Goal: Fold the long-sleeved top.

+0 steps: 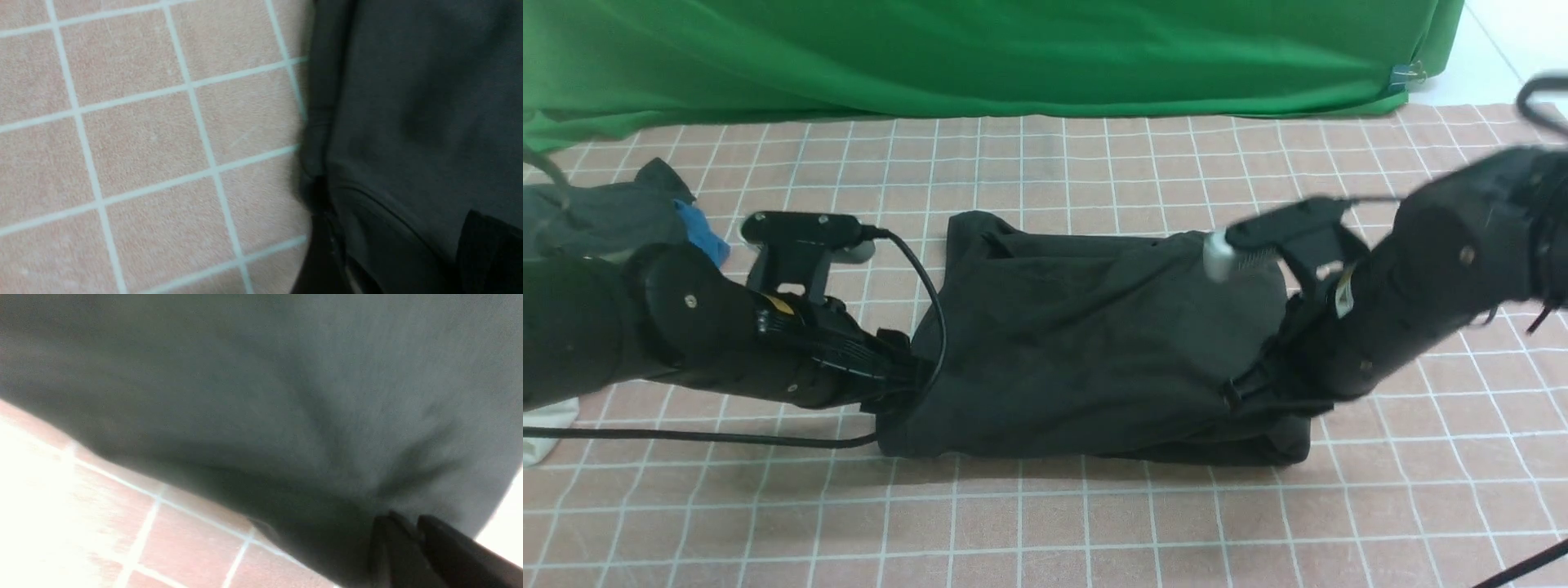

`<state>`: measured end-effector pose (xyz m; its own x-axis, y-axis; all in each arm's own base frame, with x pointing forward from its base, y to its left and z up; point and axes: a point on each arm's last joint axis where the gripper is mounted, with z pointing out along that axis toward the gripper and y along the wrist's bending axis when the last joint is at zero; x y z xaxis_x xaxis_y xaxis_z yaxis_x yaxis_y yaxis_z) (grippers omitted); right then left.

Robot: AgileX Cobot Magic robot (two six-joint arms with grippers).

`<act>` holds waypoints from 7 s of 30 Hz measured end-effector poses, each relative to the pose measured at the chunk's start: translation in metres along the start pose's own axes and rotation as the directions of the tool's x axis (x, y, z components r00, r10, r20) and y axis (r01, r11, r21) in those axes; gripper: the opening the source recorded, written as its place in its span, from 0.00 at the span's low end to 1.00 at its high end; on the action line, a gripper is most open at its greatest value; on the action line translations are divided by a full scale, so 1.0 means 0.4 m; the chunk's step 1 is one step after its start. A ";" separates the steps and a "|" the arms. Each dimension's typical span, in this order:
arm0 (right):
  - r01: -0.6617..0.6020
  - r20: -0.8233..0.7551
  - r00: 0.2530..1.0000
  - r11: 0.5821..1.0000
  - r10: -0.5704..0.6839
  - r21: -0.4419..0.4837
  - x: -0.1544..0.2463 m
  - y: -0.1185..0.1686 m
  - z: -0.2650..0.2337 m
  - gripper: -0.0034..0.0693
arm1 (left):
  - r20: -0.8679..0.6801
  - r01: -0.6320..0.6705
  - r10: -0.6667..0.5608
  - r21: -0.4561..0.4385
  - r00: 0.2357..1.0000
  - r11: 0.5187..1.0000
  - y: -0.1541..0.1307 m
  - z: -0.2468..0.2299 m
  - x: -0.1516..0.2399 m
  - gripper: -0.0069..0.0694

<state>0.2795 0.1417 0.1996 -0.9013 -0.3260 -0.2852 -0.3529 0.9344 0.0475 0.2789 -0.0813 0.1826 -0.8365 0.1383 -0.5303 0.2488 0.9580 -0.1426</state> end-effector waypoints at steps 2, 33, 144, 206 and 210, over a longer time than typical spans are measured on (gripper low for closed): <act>-0.015 -0.041 0.999 1.000 0.015 0.007 0.009 -0.011 0.034 0.18 | -0.003 -0.012 0.012 -0.011 1.000 1.000 0.005 0.020 0.002 0.66; -0.025 -0.056 0.998 1.000 0.025 0.005 0.007 -0.019 0.070 0.18 | 0.041 -0.135 0.136 -0.029 0.990 0.990 0.010 0.061 -0.066 0.65; -0.103 0.637 0.766 0.995 0.080 -0.001 0.395 -0.084 -0.446 0.09 | 0.621 -0.279 0.373 -0.247 0.689 0.928 -0.007 -0.390 0.370 0.11; -0.105 0.592 0.801 0.994 0.084 0.002 0.408 -0.084 -0.436 0.27 | 0.489 -0.326 0.403 -0.239 0.774 0.915 0.016 -0.274 0.464 0.11; -0.105 0.593 0.801 0.994 0.084 0.002 0.407 -0.084 -0.437 0.28 | 0.489 -0.326 0.403 -0.239 0.774 0.915 0.016 -0.274 0.464 0.11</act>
<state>0.1006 0.0321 0.3187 -0.6023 -0.0977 -0.7923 -0.2555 0.9639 0.0754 0.0718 -0.0219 0.1751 -0.3080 0.3705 -0.8763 0.3831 0.8914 0.2422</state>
